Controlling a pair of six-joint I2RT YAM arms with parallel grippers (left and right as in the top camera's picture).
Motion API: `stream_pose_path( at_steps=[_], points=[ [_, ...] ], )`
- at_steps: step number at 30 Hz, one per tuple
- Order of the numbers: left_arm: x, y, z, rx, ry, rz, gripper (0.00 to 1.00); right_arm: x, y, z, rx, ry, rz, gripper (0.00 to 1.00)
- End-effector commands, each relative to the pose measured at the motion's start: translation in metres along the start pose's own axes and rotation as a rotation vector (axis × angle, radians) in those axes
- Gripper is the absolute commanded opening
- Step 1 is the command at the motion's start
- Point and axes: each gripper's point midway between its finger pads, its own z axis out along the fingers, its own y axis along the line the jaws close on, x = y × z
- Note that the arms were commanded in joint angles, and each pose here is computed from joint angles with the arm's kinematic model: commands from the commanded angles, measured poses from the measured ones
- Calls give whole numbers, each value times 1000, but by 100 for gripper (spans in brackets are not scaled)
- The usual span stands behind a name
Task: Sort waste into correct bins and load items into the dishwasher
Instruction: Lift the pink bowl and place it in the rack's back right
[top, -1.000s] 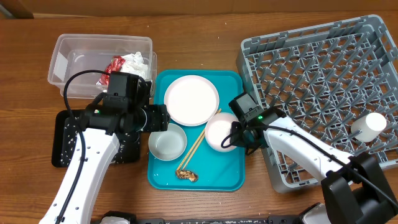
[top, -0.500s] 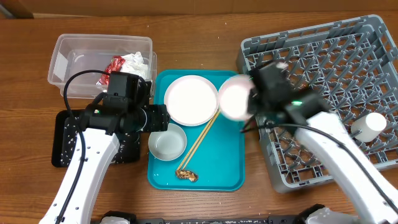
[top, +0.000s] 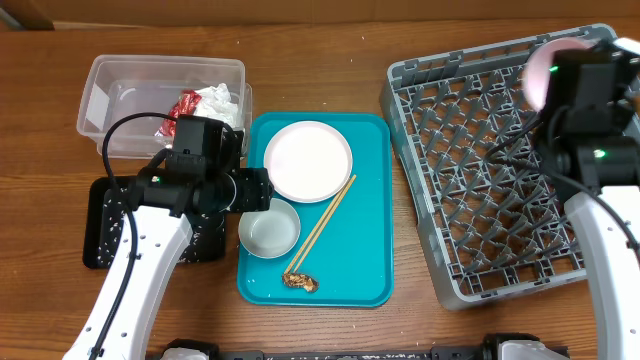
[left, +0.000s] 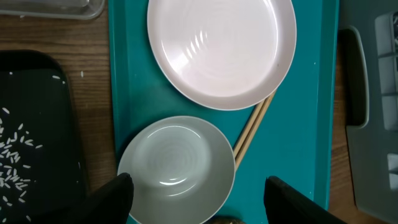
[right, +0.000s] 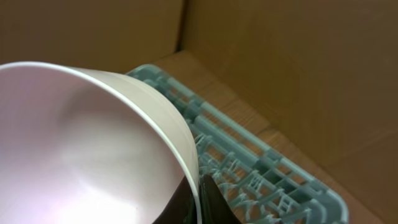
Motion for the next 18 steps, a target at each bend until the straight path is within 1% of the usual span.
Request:
stream_pose_path(
  at_steps=[1,3,6,9,10,12,14,18],
  points=[
    [-5,-1,-7,-2,-25,23,69,-21,-30,22,130,-53,64,4],
    [-5,-1,-7,-2,-25,23,70,-21,-36,43,169,-51,86,4],
    [-5,-1,-7,-2,-26,23,70,-9,-40,75,223,-17,84,4],
    [-5,-1,-7,-2,-26,23,70,1,-46,102,325,-6,76,4],
    [-5,-1,-7,-2,-26,23,70,4,-48,108,359,-6,60,4],
    [-5,-1,-7,-2,-26,23,70,10,-45,130,443,-10,-39,4],
    [-5,-1,-7,-1,-27,23,71,17,-37,144,453,1,-96,4],
    [-6,-1,-7,0,-31,25,72,47,-21,166,448,70,-171,4]
  ],
)
